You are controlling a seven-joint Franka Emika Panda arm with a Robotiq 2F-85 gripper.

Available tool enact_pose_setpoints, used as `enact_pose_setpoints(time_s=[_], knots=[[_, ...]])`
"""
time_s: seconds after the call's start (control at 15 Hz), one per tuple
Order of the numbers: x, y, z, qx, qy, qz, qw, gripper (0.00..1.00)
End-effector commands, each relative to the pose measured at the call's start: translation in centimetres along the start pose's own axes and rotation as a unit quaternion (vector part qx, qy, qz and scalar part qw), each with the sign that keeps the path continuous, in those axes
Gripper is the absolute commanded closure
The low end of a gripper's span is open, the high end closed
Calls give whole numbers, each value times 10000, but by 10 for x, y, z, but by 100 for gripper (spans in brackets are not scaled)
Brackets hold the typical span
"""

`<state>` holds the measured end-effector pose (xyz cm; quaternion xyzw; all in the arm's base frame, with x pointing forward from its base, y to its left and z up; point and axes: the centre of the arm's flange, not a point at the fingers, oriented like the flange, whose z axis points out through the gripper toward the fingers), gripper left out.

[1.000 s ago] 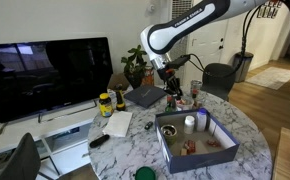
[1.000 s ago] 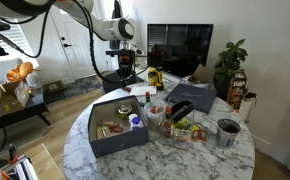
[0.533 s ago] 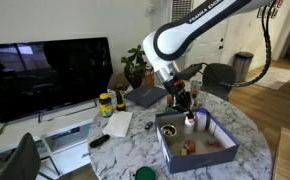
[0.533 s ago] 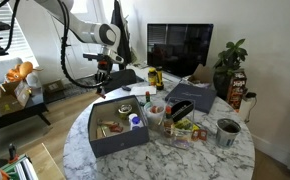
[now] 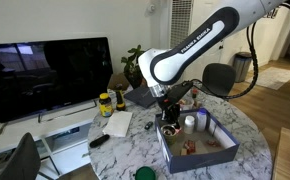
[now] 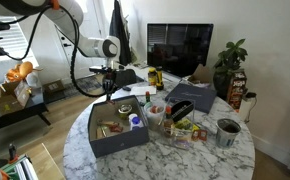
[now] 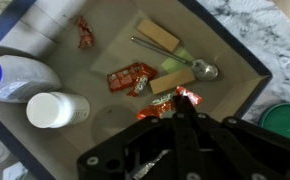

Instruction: Pick up the ketchup packet and put it into the box

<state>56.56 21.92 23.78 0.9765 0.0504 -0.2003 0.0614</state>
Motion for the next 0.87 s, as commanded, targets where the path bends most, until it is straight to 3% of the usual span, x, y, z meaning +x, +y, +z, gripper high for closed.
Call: enact_pose_setpoints(time_s=[0.0,0.2,0.27,0.33,0.47,0.67,0.73,0.8], knots=[[12,16,-4,-363,-488,-42,9981,100],[21,26,1,-364,-969,59,9946,100],[22,26,0,-334,-1126,-20,9931,74],[23,27,-2,-315,-1228,-152,9918,73],[29,38,-12,-325,-1283,-507,9899,60],[44,73,-35,-112,-895,-1265,9879,38],[26,52,-22,-231,-1018,-871,9907,54],[31,62,-30,-174,-933,-1016,9903,47]])
